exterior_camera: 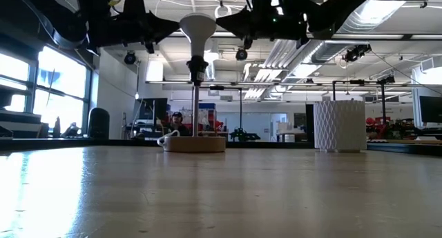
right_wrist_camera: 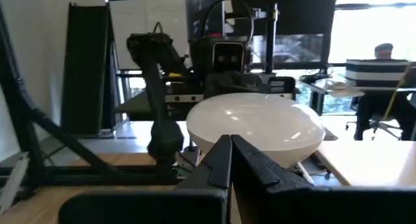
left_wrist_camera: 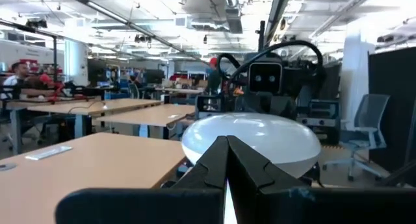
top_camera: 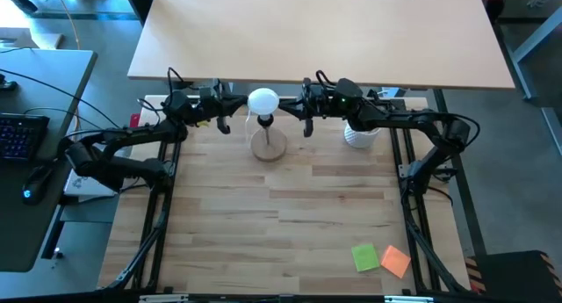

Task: Screw lightbulb
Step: Remove the lightbulb from the lamp

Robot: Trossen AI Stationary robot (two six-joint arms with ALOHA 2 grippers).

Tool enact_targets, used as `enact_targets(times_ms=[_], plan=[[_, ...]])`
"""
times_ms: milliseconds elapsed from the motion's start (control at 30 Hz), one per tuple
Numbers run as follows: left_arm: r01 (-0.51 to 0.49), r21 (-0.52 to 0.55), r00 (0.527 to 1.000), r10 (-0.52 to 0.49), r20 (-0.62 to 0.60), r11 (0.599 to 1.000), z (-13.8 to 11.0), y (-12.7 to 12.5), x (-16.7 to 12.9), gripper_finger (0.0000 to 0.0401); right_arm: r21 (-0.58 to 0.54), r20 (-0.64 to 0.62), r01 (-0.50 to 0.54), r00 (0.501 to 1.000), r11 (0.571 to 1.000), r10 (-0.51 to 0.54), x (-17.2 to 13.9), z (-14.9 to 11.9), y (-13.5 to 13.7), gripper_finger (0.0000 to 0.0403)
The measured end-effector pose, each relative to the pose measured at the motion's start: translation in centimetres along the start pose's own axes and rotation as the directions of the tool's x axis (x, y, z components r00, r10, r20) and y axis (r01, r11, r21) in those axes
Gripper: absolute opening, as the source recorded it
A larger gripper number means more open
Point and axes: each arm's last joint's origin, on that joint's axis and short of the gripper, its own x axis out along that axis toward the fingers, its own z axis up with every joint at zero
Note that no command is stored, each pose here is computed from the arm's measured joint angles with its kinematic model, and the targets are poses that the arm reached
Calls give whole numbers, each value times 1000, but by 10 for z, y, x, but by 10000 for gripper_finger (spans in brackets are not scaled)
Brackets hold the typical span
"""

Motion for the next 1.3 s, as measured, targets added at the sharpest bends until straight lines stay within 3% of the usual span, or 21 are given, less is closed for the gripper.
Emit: enact_targets(times_ms=[500,633,767,833,933,1100,1300], plan=[[150,-67,989,-151,-5,986,-4,-21,9,0,-5,-1,197,980,980,-197,-7,-1,-17,0],[155,-77,988,-157,-17,985,-3,-24,8,0,-27,2,306,952,952,-306,-9,1,-21,0],[129,-68,991,-132,-38,989,1,-24,4,0,-30,6,334,942,942,-334,-13,3,-26,0],[116,-49,992,-118,-34,992,4,-25,3,0,-28,-6,315,949,949,-315,-14,2,-27,0],[50,-6,998,-51,-33,999,10,-25,-1,0,-36,-9,193,981,981,-193,-13,2,-23,0],[-139,54,989,142,-47,989,13,-14,-8,0,-66,17,82,997,994,-81,-5,4,-7,0],[-183,39,978,186,-96,982,2,4,-6,0,-149,20,18,1000,989,-15,6,4,13,0]])
